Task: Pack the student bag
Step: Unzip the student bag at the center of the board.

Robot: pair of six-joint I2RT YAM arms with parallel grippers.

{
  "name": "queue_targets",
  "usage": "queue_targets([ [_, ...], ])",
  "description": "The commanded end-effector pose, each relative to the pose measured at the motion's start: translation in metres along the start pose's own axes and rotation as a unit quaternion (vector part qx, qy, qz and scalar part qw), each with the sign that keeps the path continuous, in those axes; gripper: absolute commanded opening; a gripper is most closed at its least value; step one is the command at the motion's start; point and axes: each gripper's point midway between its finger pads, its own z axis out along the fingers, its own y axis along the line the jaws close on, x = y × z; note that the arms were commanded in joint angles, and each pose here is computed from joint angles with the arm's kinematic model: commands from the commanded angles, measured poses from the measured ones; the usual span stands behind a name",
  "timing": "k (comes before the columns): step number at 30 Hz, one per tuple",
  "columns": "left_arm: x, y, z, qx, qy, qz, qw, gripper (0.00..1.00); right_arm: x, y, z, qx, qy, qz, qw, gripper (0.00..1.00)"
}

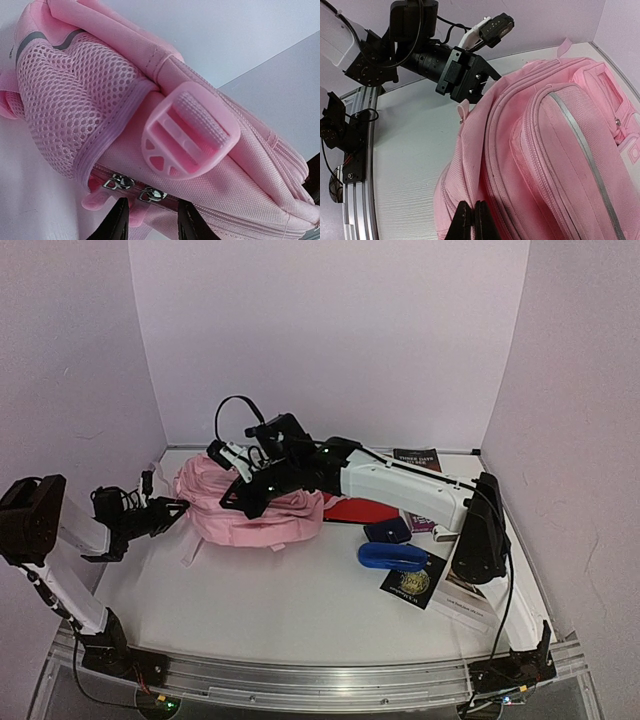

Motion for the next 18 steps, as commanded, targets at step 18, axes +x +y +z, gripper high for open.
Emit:
queue_targets([
  [18, 0.006, 0.005, -0.001, -0.006, -0.001, -0.041, 0.999, 0.35, -0.112, 0.029, -0.087, -0.011, -0.143, -0.055, 0.988, 0.00],
])
